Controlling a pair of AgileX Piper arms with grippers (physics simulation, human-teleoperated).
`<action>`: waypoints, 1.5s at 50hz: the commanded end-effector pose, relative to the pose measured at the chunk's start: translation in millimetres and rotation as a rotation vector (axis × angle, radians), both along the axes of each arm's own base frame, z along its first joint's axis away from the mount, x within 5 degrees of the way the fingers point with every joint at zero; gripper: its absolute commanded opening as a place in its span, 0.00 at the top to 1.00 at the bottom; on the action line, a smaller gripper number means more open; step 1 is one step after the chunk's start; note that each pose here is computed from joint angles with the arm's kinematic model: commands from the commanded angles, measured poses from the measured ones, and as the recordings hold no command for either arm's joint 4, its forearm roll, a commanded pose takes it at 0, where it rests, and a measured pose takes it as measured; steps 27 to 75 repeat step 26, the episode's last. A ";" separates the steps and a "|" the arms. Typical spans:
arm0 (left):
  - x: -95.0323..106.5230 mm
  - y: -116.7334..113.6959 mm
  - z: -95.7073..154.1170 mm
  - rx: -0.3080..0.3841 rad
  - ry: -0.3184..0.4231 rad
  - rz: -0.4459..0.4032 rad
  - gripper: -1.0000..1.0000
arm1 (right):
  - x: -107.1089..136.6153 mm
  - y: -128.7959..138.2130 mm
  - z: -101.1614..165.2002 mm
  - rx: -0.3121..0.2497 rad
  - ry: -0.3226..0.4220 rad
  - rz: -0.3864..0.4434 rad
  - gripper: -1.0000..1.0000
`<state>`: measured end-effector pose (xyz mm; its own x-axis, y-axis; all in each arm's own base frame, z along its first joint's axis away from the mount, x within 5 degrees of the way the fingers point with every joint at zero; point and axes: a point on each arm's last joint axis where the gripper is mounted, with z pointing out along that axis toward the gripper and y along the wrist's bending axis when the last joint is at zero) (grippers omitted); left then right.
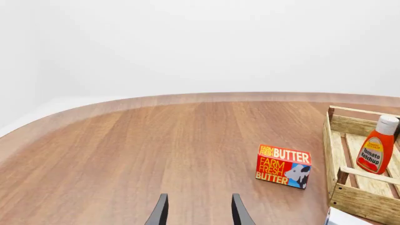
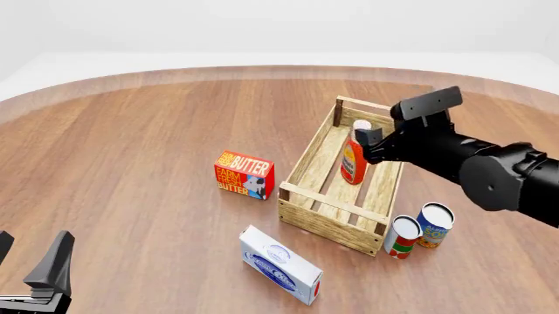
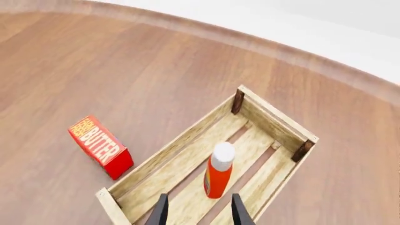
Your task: Pick up the ketchup, and put it in the wooden tray.
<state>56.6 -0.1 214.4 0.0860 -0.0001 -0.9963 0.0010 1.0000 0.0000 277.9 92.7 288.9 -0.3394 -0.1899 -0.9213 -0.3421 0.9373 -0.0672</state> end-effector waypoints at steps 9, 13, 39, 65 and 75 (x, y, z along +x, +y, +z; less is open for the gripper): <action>0.0 0.0 -0.1 0.000 0.000 0.000 0.00 | -86.0 -28.1 -15.7 0.059 -0.069 -0.010 0.00; 0.0 0.0 -0.1 0.000 0.000 0.000 0.00 | -95.3 -33.8 -23.9 0.063 -0.064 -0.025 0.00; 0.0 0.0 -0.1 0.000 0.000 0.000 0.00 | -133.6 -57.5 -46.8 0.080 -0.051 -0.106 0.00; 0.0 0.0 -0.1 0.000 0.000 0.000 0.00 | -133.6 -57.5 -46.8 0.080 -0.051 -0.106 0.00; 0.0 0.0 -0.1 0.000 0.000 0.000 0.00 | -133.6 -57.5 -46.8 0.080 -0.051 -0.106 0.00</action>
